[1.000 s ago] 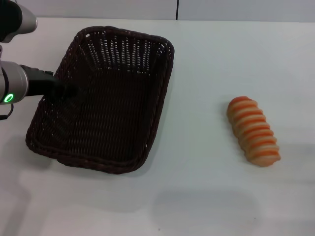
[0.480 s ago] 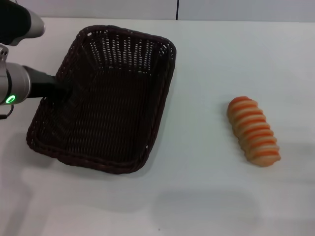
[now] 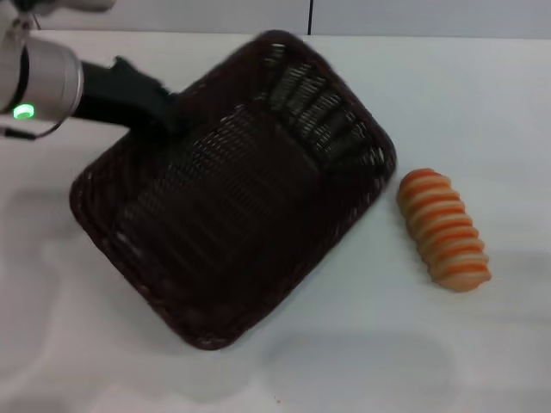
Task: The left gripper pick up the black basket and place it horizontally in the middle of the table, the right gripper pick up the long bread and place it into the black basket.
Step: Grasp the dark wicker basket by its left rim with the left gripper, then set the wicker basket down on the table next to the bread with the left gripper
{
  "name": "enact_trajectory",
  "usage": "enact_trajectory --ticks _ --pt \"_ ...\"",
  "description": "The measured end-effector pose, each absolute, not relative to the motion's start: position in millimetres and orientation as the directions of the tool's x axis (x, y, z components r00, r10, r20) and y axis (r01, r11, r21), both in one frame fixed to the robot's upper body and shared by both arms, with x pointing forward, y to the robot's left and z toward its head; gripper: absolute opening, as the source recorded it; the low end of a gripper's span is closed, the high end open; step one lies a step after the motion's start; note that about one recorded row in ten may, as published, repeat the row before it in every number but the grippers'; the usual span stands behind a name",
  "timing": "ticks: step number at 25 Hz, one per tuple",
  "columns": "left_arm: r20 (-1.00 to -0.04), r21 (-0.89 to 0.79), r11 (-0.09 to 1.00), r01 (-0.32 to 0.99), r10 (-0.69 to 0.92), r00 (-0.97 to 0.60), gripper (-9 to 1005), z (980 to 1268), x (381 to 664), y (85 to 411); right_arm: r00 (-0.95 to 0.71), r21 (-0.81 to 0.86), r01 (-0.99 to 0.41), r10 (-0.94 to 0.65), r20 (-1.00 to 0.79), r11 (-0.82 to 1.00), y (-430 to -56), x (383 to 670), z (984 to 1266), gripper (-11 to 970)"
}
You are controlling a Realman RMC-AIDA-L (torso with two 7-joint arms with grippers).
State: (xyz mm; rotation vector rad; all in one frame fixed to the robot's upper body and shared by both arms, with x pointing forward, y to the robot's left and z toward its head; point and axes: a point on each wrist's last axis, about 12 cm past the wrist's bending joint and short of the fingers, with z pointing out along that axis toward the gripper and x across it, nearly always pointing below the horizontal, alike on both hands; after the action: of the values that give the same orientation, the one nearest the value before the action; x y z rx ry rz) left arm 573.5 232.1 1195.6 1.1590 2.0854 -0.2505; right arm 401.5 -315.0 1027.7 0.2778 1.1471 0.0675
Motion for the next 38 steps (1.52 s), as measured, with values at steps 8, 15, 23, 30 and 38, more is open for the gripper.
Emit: enact_trajectory --ticks 8,15,23,30,38 --pt "-0.716 0.073 0.355 0.932 0.669 -0.199 239 1220.7 595.4 224.2 0.434 0.256 0.089 0.194 -0.88 0.963 -314.7 398.2 1029.7 827" --pt "-0.693 0.047 0.206 0.978 0.711 -0.116 198 1224.4 600.5 202.9 0.444 0.259 0.086 0.196 -0.875 0.962 -314.0 397.2 1030.7 827" --pt "-0.67 0.006 0.113 0.994 0.738 -0.08 197 1216.0 606.2 188.1 0.444 0.259 0.089 0.194 -0.875 0.962 -314.6 395.1 1030.4 826" --pt "-0.658 0.043 0.15 0.988 0.748 -0.085 198 1210.2 612.5 182.7 0.445 0.259 0.093 0.193 -0.875 0.961 -315.2 393.7 1030.3 826" --pt "-0.646 0.064 0.145 0.987 0.76 -0.07 305 1206.4 613.8 178.4 0.442 0.259 0.099 0.19 -0.877 0.961 -316.0 391.3 1029.5 827"
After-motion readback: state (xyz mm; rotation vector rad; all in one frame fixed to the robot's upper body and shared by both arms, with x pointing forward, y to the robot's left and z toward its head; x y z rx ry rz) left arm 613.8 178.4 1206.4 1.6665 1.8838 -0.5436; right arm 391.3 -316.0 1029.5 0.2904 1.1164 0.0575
